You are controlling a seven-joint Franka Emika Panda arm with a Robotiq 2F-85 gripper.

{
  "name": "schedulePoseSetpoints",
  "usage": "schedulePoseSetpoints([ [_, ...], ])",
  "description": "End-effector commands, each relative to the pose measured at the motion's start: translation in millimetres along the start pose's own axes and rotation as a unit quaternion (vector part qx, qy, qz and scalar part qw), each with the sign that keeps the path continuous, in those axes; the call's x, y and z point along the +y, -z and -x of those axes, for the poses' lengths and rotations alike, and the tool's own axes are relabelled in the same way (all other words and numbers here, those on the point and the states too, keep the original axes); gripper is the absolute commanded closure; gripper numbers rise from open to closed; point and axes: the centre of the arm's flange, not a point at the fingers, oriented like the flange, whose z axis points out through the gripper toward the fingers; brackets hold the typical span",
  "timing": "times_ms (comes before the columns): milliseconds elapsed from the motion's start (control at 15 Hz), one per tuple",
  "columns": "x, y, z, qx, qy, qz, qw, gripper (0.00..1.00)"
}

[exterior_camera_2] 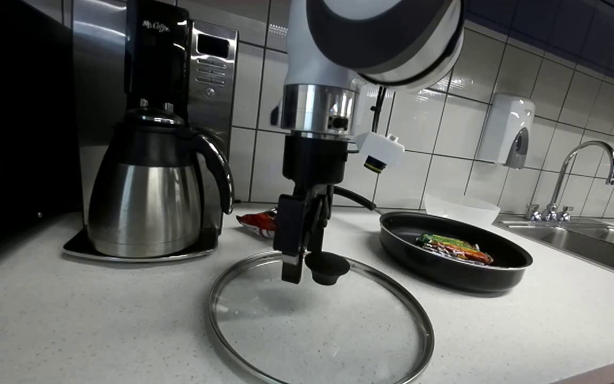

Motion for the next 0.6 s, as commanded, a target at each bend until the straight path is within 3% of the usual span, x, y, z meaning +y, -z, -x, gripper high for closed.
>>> schedulePoseSetpoints([
  [0, -20.8, 12.5, 21.4, 0.003, -0.018, 0.014, 0.9997, 0.00],
  [533, -29.8, 3.6, 48.6, -0.002, -0.042, 0.012, 0.9990, 0.00],
])
